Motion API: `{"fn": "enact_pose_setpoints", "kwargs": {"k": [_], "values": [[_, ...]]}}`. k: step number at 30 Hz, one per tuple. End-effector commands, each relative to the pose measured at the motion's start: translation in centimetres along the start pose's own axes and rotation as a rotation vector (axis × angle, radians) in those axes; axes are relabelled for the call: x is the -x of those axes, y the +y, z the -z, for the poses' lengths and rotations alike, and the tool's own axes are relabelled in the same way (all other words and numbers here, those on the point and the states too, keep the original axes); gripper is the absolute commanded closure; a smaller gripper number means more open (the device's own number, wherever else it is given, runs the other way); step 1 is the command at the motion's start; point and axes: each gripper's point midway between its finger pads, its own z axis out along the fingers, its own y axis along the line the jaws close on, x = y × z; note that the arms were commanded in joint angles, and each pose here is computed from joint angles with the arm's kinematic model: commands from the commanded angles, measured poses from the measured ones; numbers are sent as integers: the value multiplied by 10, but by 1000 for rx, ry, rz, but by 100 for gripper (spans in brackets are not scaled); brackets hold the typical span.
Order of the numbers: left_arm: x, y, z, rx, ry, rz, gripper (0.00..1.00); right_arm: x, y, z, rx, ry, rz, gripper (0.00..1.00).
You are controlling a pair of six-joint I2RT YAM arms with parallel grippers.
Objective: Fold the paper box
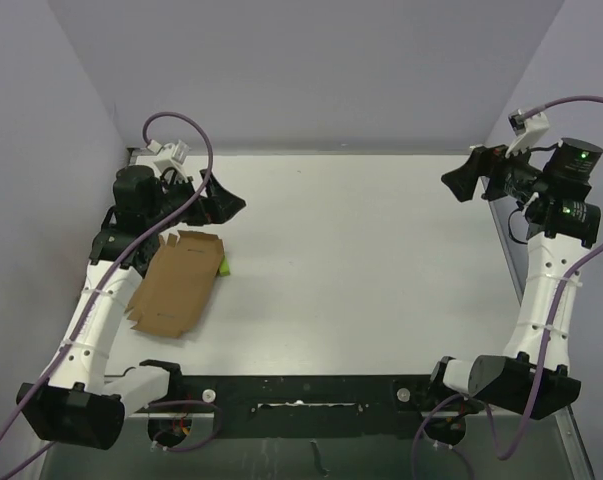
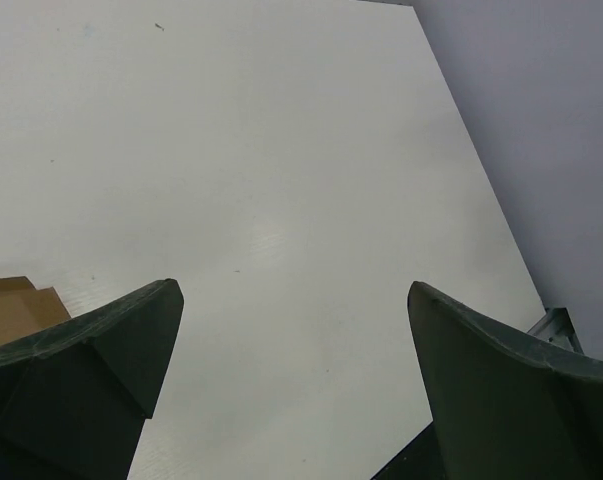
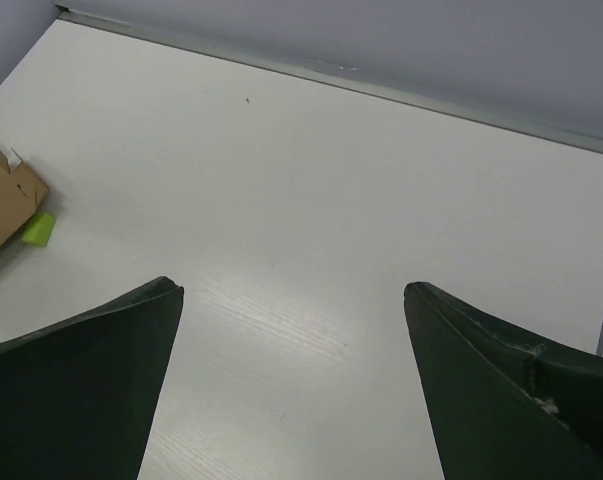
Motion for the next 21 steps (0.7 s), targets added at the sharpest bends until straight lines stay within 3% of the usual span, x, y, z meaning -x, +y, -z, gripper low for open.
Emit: {"fn": "enact_pose_setpoints", "kwargs": {"k": [1,10,17,21], "values": [[-1,-3,8,29,-57,-35,2,-9,-12,1,-48,-1,-38,2],[-48,16,7,105,-4,3,2,-53,-19,-9,-30,44,-132,2],[-90,43,3,192,58,60,3,-106,28,-38,178,105,-26,2],[-118,72,1,344,141,53,8,-143,55,-50,321,118,-16,2]]}}
